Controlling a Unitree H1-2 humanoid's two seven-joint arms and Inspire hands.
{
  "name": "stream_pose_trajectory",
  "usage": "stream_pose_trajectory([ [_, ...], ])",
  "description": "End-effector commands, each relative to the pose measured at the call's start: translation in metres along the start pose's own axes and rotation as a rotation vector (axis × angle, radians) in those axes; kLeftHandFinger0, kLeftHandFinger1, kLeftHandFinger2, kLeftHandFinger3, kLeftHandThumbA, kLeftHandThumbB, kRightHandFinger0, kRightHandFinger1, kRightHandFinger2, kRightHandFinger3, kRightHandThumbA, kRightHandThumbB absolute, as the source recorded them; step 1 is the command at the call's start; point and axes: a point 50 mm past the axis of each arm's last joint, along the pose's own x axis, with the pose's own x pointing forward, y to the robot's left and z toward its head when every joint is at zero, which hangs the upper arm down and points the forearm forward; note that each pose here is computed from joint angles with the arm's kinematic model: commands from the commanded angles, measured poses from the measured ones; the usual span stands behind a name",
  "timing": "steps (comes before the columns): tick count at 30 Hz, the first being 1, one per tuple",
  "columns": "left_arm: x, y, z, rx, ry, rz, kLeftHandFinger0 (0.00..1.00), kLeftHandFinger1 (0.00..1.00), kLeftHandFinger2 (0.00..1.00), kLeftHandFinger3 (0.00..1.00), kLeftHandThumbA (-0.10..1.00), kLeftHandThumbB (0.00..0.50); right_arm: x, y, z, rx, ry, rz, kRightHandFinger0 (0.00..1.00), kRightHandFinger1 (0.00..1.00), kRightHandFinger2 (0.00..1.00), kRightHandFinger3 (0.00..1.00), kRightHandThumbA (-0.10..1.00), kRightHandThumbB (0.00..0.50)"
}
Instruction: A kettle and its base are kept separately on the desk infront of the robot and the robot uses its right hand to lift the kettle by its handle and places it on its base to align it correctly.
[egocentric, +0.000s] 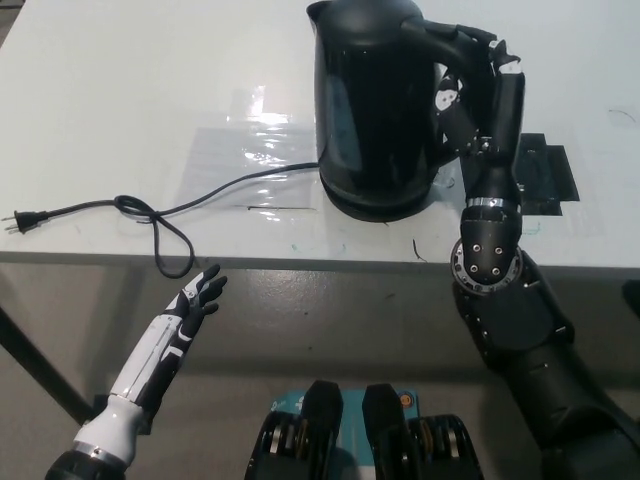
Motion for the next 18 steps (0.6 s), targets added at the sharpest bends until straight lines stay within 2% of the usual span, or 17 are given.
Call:
stream_pose_trajectory([
  [1, 0.004, 0.005, 0.012, 0.007, -0.063, 0.002, 1.0, 1.0, 1.0, 1.0, 1.0, 0.124, 0.018, 0.0, 0.013, -0.016, -0.065, -0.023, 0.0, 0.14, 0.6, 0.66, -0.1, 0.13],
  [7, 0.003, 0.004, 0.011, 0.003, -0.06, -0.002, 1.0, 1.0, 1.0, 1.0, 1.0, 0.122, 0.009, 0.007, -0.005, -0.095, -0.02, 0.009, 0.0, 0.16, 0.62, 0.7, -0.1, 0.147],
  [11, 0.003, 0.005, 0.012, 0.003, -0.062, -0.002, 1.0, 1.0, 1.0, 1.0, 1.0, 0.115, 0.0, 0.013, -0.016, -0.095, 0.05, 0.028, 0.0, 0.17, 0.61, 0.68, -0.1, 0.128],
  [15, 0.006, 0.005, 0.013, 0.007, -0.069, -0.009, 1.0, 1.0, 1.0, 1.0, 1.0, 0.108, -0.009, 0.013, -0.03, -0.143, 0.091, 0.051, 0.0, 0.18, 0.62, 0.69, -0.1, 0.138],
  [18, 0.006, 0.007, 0.014, 0.006, -0.071, -0.007, 1.0, 1.0, 1.0, 1.0, 1.0, 0.101, -0.015, 0.012, -0.038, -0.151, 0.129, 0.065, 0.01, 0.24, 0.66, 0.75, -0.1, 0.14],
])
